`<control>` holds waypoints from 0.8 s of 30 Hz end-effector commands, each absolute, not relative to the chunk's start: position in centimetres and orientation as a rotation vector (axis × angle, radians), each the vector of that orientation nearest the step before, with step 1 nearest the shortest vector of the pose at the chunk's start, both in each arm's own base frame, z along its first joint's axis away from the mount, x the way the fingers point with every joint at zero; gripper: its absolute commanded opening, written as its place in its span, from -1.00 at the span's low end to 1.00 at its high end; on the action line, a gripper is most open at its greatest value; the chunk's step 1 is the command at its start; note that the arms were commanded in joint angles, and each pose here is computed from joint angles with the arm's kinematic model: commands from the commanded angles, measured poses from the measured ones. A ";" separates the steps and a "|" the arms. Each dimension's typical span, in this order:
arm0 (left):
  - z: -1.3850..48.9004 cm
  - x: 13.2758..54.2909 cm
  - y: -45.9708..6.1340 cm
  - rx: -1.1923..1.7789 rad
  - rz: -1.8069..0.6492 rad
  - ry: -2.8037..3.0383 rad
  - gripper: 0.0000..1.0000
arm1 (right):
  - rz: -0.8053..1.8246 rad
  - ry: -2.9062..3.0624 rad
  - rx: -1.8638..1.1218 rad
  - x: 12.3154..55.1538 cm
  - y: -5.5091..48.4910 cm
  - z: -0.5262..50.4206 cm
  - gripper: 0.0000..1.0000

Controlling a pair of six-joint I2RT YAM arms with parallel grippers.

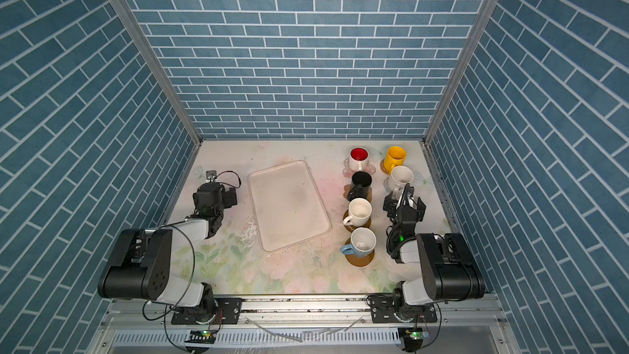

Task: Place cups on coasters
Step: Reset both arms

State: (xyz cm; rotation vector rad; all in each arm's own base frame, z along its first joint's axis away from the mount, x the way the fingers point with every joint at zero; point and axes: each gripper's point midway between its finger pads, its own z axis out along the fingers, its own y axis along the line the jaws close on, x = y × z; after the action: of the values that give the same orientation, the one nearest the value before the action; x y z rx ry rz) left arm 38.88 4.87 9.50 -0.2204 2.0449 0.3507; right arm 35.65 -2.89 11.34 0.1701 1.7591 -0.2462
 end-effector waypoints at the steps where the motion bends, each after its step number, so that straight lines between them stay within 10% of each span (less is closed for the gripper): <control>1: 10.9 38.6 5.2 -0.256 0.353 1.947 0.99 | -0.263 1.717 0.145 35.5 -3.0 12.1 0.98; 24: 9.4 39.3 0.7 0.019 0.186 1.933 0.99 | -0.248 1.685 0.129 35.0 -2.6 12.3 0.98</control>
State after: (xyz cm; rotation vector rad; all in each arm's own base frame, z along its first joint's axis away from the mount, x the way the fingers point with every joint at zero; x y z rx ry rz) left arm 38.48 1.81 9.33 -0.0492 1.9106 0.2191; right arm 35.12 -2.70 11.94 0.1682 1.6967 -0.2228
